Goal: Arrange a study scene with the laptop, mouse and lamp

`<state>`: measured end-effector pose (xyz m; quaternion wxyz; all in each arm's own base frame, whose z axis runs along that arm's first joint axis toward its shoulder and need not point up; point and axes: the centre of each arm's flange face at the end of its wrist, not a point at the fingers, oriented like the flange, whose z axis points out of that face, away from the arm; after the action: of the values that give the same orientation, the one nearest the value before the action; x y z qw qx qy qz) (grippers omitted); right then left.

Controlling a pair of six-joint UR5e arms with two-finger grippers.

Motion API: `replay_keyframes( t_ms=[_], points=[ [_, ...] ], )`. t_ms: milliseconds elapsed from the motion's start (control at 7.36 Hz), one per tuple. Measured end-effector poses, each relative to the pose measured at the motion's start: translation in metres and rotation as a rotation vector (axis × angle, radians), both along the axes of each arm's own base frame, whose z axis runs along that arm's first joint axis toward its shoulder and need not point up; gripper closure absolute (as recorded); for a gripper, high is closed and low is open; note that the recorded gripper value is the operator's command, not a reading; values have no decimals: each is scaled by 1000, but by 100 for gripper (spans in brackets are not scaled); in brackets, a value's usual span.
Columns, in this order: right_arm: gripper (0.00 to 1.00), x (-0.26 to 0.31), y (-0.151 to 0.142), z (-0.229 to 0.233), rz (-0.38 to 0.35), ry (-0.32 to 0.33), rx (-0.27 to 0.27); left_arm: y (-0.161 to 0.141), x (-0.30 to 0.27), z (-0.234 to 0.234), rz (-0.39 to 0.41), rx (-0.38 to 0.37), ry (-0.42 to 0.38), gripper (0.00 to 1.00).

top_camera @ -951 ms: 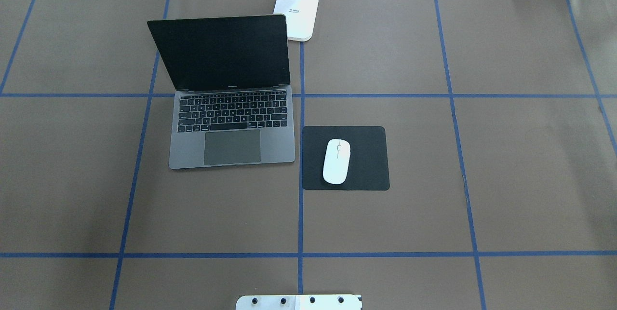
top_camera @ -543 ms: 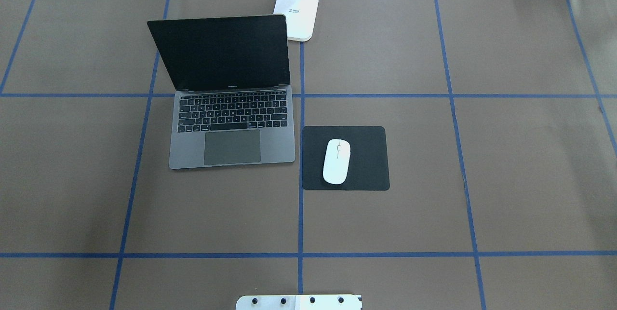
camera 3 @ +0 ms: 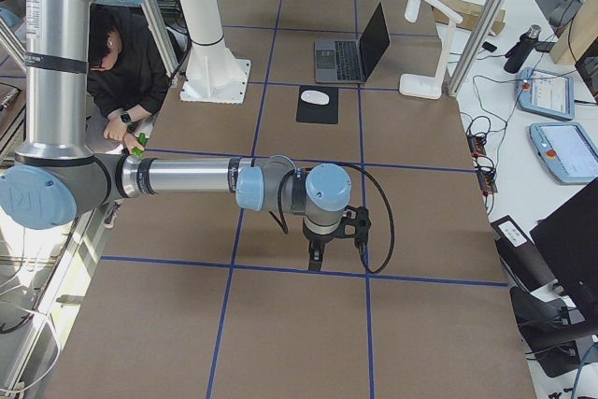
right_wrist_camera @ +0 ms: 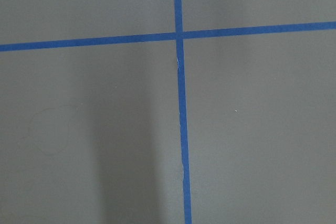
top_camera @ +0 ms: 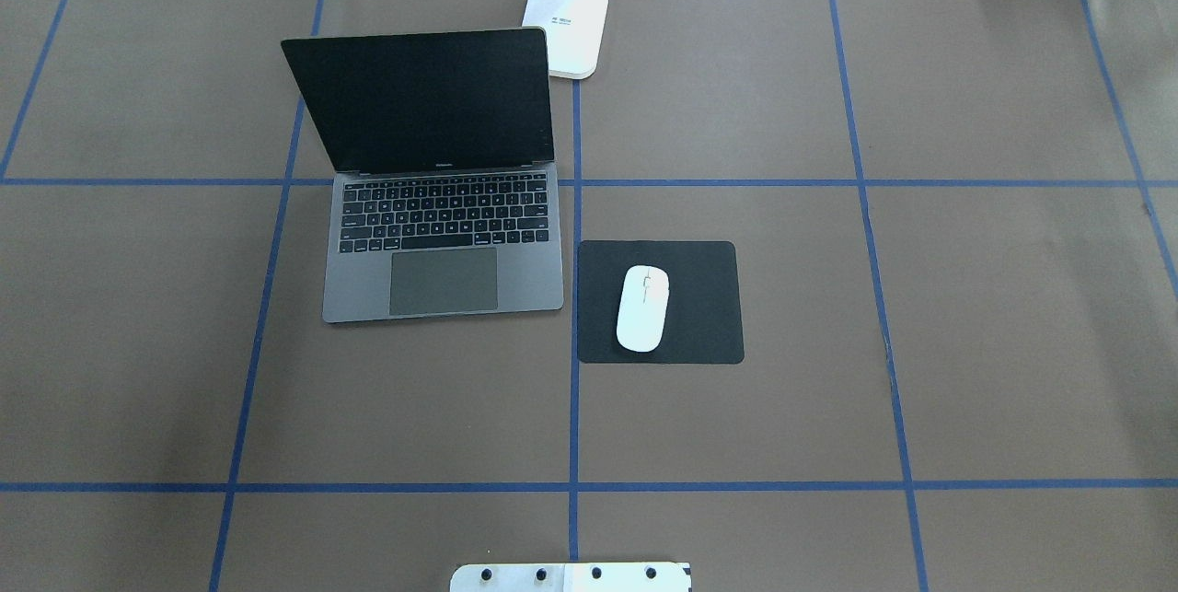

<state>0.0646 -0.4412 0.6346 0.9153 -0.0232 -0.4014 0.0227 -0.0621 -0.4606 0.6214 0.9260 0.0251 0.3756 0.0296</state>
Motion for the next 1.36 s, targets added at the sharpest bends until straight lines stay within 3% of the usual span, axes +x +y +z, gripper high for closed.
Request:
replay_keyframes(
  t_ms=[679, 1358],
  points=[
    [0, 0, 0, 1, 0, 0, -2, -26, 1, 3, 1, -8, -2, 1],
    [0, 0, 0, 1, 0, 0, -3, -33, 1, 2, 0, -5, -2, 1]
  ],
)
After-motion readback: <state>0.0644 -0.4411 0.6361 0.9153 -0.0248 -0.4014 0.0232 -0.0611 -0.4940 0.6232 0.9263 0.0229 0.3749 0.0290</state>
